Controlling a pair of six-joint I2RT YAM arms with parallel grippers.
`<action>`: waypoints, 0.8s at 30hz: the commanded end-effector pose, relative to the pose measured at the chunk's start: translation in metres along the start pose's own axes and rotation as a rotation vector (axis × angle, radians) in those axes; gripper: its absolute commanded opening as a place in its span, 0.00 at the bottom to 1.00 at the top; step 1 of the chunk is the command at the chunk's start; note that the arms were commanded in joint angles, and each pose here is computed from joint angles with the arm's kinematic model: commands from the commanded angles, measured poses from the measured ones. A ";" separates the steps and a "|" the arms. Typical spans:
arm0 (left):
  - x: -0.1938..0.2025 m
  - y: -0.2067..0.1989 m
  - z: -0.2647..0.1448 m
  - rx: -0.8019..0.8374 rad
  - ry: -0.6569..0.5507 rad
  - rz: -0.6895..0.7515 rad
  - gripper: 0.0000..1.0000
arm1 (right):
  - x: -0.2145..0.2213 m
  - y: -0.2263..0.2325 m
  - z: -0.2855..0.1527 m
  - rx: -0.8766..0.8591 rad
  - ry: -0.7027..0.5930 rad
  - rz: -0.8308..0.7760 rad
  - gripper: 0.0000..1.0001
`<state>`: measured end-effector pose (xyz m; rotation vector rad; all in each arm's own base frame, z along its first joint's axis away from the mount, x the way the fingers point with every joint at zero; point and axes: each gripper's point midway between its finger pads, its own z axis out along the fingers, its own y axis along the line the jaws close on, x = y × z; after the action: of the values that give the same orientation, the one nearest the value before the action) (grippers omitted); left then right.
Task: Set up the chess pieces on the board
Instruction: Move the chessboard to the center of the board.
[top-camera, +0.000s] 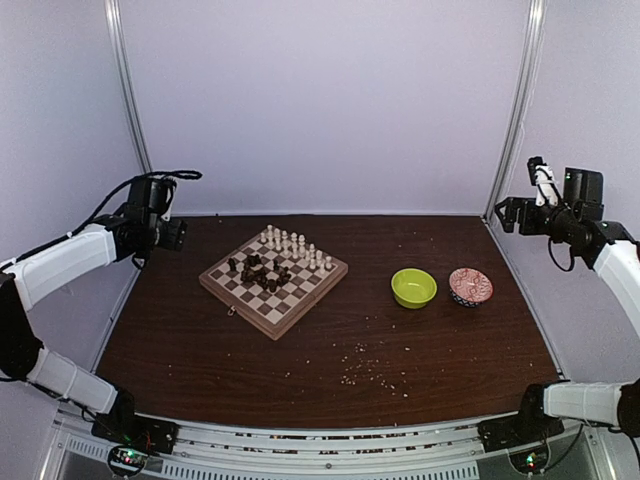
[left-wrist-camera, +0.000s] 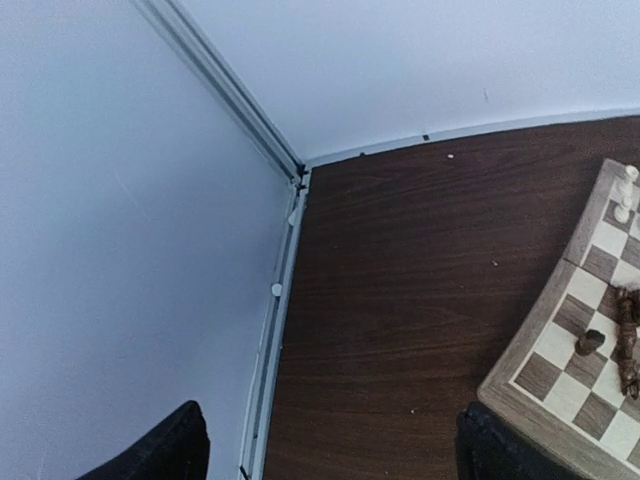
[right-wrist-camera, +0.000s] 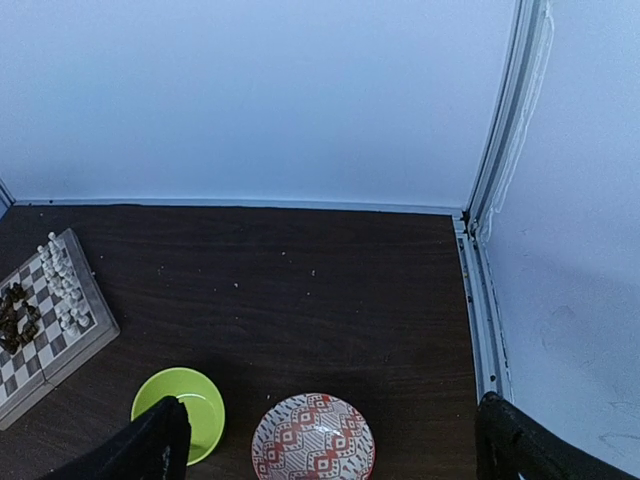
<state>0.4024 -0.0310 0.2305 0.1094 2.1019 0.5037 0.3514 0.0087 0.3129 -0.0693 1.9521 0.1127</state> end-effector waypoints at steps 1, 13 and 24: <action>-0.028 0.020 0.010 0.056 -0.014 -0.108 0.80 | 0.012 0.018 0.013 -0.084 0.031 -0.076 0.99; -0.081 0.017 0.100 0.378 0.116 -0.364 0.73 | 0.053 0.156 0.053 -0.450 0.187 -0.375 0.81; -0.035 -0.060 0.195 0.723 0.363 -0.614 0.33 | 0.114 0.304 0.085 -0.709 0.315 -0.518 0.58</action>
<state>0.5871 -0.0052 0.1667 -0.1814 2.3727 -0.3648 0.3543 0.2876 0.1960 -1.0741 2.0621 0.4296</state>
